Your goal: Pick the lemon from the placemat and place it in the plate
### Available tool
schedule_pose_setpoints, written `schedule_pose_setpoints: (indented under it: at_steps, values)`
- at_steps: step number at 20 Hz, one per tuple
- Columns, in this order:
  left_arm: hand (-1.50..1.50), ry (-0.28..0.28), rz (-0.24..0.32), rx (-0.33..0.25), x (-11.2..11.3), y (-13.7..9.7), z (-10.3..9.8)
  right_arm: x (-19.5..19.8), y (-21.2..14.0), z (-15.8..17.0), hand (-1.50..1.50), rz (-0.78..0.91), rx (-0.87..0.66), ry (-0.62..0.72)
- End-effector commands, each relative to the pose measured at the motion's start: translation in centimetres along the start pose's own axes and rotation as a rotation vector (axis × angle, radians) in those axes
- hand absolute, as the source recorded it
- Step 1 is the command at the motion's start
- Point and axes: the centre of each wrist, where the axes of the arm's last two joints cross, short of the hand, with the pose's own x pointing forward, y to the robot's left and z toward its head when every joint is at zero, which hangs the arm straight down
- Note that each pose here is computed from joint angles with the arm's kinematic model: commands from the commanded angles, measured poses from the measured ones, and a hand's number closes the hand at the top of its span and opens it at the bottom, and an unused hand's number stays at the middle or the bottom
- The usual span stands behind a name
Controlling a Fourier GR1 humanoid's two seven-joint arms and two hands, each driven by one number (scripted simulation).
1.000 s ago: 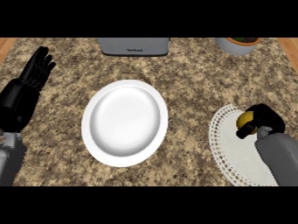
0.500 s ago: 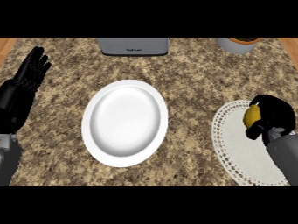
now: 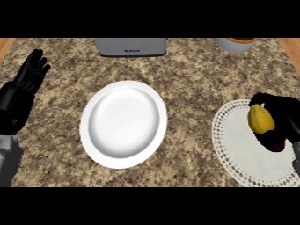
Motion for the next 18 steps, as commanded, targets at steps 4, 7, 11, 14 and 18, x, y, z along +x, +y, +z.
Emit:
schedule_pose_setpoints:
  at_steps: [4, 7, 11, 14, 18]
  values:
    - [0.00, 0.014, -0.004, 0.008, -0.2, 0.6, -0.1, 4.5, -4.3, 2.7, 1.50, -0.254, -0.117, -0.334]
    - [0.00, -0.006, -0.012, 0.007, -0.1, 0.4, 0.2, 6.3, -5.0, 3.9, 1.50, -0.380, -0.139, -0.392]
    - [0.00, -0.018, -0.009, 0.002, -0.3, -0.8, -0.4, 10.1, -7.3, 4.9, 1.50, -0.412, -0.119, -0.466]
    - [0.00, -0.026, 0.004, -0.003, -0.1, -0.6, -0.1, 12.6, -6.8, 3.9, 1.50, -0.406, -0.080, -0.484]
    - [0.00, -0.007, 0.008, -0.016, 0.6, -1.2, -0.1, 18.3, -7.1, 3.5, 1.50, -0.413, -0.082, -0.494]
